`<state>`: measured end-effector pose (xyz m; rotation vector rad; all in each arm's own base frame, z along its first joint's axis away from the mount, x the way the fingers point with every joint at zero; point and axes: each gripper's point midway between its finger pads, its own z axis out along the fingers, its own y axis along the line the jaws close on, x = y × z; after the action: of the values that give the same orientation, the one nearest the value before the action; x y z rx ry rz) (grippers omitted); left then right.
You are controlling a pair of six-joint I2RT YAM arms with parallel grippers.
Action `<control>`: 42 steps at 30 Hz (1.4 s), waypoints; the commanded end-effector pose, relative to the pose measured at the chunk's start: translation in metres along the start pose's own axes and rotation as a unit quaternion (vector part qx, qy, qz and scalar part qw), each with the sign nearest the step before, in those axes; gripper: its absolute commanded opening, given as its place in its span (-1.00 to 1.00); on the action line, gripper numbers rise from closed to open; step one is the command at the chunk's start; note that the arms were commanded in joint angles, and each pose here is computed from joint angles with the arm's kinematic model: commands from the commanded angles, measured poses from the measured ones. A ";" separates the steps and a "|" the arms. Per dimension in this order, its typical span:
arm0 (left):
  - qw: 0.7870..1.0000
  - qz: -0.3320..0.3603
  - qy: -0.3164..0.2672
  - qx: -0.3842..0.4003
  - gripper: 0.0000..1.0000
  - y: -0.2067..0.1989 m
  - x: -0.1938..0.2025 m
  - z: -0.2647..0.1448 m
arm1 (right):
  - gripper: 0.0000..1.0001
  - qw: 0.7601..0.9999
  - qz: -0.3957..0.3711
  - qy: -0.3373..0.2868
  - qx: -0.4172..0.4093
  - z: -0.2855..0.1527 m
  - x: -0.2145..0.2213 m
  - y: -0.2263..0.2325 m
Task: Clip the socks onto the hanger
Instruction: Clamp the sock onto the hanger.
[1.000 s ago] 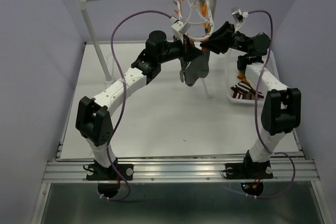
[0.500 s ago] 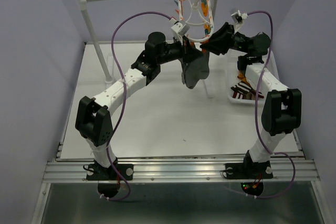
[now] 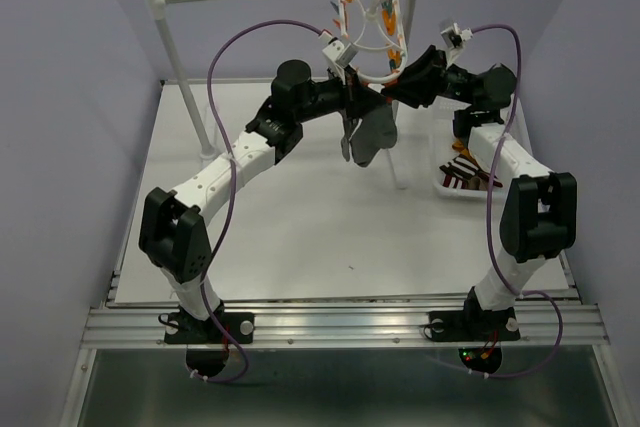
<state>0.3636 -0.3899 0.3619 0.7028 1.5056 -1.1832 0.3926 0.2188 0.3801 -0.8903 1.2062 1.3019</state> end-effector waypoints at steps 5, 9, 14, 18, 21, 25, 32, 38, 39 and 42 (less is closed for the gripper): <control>0.994 0.049 -0.080 0.050 -1.00 -0.041 -0.061 -0.013 | -0.99 0.999 -0.032 0.003 -0.036 0.001 -0.007 0.026; 0.995 0.047 -0.075 0.052 -1.00 -0.040 -0.057 -0.012 | -0.99 0.999 -0.027 -0.010 -0.039 0.001 -0.013 0.029; 0.995 0.047 -0.066 0.051 -1.00 -0.038 -0.048 -0.012 | -0.99 0.999 -0.028 -0.021 -0.041 0.003 -0.020 0.028; 0.996 0.042 -0.058 0.046 -1.00 -0.034 -0.041 -0.013 | -0.99 0.998 -0.041 -0.025 -0.046 0.003 -0.022 0.031; 0.996 0.048 -0.053 0.054 -1.00 -0.036 -0.038 -0.013 | -0.99 0.997 -0.046 -0.028 -0.048 0.003 -0.020 0.031; 0.995 0.053 -0.043 0.078 -1.00 -0.042 -0.035 -0.012 | -0.97 0.996 -0.062 -0.034 -0.053 0.003 -0.020 0.032; 0.992 0.062 -0.027 0.104 -1.00 -0.047 -0.029 -0.009 | -0.87 0.994 -0.076 -0.027 -0.070 0.001 -0.014 0.036; 0.992 0.063 -0.024 0.102 -1.00 -0.044 -0.030 -0.005 | -0.99 0.994 -0.073 -0.015 -0.080 -0.001 -0.010 0.043; 0.993 0.062 -0.025 0.098 -1.00 -0.042 -0.030 -0.003 | -0.99 0.994 -0.069 -0.017 -0.079 -0.001 -0.011 0.044; 0.994 0.061 -0.026 0.091 -1.00 -0.040 -0.031 -0.002 | -0.99 0.994 -0.069 -0.013 -0.084 -0.002 -0.012 0.048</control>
<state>0.3431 -0.3934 0.3672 0.8334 1.4333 -1.2516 0.3792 0.2188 0.3833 -0.8202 1.2379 1.4616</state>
